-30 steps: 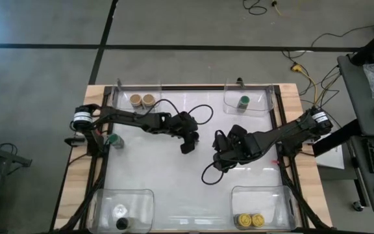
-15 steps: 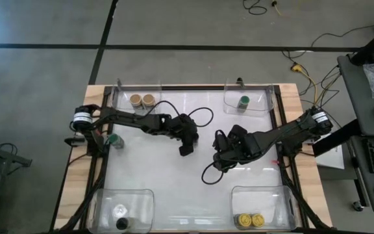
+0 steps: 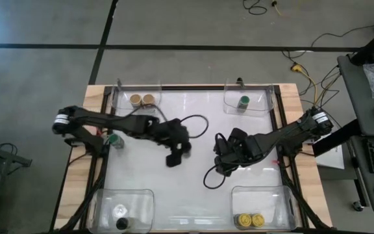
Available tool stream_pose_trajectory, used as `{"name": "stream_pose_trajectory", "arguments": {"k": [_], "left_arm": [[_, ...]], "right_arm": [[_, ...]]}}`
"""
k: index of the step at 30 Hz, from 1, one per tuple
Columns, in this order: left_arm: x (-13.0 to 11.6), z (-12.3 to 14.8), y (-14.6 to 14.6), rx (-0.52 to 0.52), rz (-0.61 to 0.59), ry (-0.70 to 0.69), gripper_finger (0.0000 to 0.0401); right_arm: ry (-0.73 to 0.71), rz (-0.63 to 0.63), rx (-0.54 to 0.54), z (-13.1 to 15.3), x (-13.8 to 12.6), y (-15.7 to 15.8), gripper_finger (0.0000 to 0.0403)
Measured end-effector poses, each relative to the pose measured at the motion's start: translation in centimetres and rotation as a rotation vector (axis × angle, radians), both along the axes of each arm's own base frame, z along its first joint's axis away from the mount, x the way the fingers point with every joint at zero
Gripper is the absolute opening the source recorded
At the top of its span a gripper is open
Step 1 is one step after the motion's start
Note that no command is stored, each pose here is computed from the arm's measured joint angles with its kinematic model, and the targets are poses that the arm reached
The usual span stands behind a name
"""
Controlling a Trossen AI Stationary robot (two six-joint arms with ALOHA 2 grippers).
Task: Sort spices by type
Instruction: Put the black seasoning bottle into the bottom left transparent bin
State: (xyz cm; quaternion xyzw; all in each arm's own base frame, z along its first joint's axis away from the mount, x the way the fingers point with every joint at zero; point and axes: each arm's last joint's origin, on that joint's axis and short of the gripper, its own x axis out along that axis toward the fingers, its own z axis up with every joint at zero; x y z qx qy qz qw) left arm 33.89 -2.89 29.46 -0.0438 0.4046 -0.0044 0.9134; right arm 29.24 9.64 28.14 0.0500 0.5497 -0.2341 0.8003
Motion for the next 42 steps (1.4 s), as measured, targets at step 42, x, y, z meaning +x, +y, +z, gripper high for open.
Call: {"name": "stream_pose_trajectory", "arguments": {"k": [42], "left_arm": [[-18.4, 0.5, -23.6, -0.101, -0.082, -0.033, 0.0194]], "right_arm": [[-0.441, 0.123, 0.191, -0.1, 10.7, 12.1, 0.0249]]}}
